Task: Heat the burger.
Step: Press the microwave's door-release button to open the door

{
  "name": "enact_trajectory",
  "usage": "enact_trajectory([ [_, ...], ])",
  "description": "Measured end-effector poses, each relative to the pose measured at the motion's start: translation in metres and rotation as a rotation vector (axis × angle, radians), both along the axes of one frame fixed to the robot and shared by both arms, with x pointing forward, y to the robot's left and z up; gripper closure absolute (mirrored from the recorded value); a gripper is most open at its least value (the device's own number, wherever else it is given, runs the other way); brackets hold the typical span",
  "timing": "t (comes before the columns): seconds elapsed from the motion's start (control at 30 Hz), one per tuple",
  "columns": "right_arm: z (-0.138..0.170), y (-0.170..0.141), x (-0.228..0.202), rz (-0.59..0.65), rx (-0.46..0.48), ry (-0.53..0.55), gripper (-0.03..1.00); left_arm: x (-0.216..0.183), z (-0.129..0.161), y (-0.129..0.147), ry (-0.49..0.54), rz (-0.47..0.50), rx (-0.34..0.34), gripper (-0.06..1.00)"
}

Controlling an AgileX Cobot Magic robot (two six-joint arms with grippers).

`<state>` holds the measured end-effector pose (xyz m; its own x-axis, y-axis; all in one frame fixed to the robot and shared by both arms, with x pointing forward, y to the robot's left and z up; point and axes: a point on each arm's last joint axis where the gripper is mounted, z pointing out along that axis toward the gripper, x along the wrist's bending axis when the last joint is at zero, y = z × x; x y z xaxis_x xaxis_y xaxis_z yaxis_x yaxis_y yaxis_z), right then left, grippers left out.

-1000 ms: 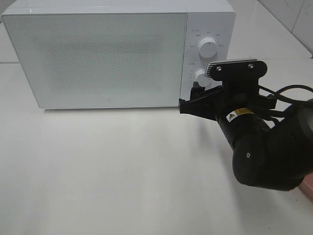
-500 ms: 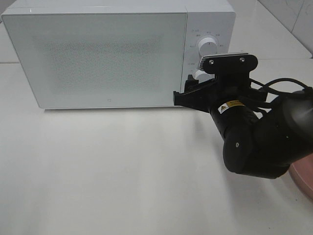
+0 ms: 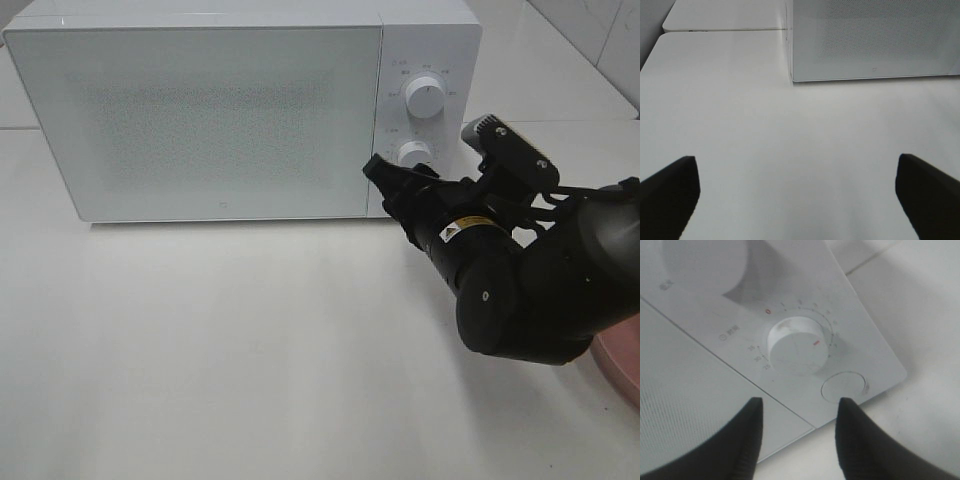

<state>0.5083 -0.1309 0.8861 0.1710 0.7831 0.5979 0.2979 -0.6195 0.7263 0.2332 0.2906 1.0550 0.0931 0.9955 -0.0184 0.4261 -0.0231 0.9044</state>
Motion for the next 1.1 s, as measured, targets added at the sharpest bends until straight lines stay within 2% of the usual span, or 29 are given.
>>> enact_trajectory([
  [0.07, -0.003, 0.001, -0.001, -0.085, 0.265, 0.055, 0.69, 0.000, 0.000, 0.000, 0.000, 0.000, 0.000, -0.04],
  [0.1, -0.003, 0.001, -0.001, -0.085, 0.265, 0.055, 0.69, 0.000, 0.000, 0.000, 0.000, 0.000, 0.000, -0.04],
  [0.17, -0.006, 0.002, -0.003, -0.133, 0.396, 0.103, 0.80, 0.000, 0.000, 0.000, 0.000, 0.000, 0.000, -0.04],
  [0.2, -0.006, 0.002, -0.003, -0.133, 0.396, 0.103, 0.80, 0.000, 0.000, 0.000, 0.000, 0.000, 0.000, -0.04],
  [0.33, -0.011, 0.003, -0.005, -0.190, 0.514, 0.162, 0.94, 0.000, 0.000, 0.000, 0.000, 0.000, 0.000, -0.04],
  [0.43, -0.012, 0.003, -0.006, -0.223, 0.570, 0.185, 0.95, 0.000, 0.000, 0.000, 0.000, 0.000, 0.000, -0.04],
  [0.63, -0.013, 0.003, -0.006, -0.250, 0.623, 0.200, 0.95, 0.000, 0.000, 0.000, 0.000, 0.000, 0.000, -0.04],
  [0.87, -0.015, 0.003, -0.007, -0.273, 0.657, 0.232, 0.95, 0.000, 0.000, 0.000, 0.000, 0.000, 0.000, -0.04],
  [1.1, -0.016, -0.012, 0.004, -0.294, 0.674, 0.231, 0.95, 0.000, 0.000, 0.000, 0.000, 0.000, 0.000, -0.04],
])
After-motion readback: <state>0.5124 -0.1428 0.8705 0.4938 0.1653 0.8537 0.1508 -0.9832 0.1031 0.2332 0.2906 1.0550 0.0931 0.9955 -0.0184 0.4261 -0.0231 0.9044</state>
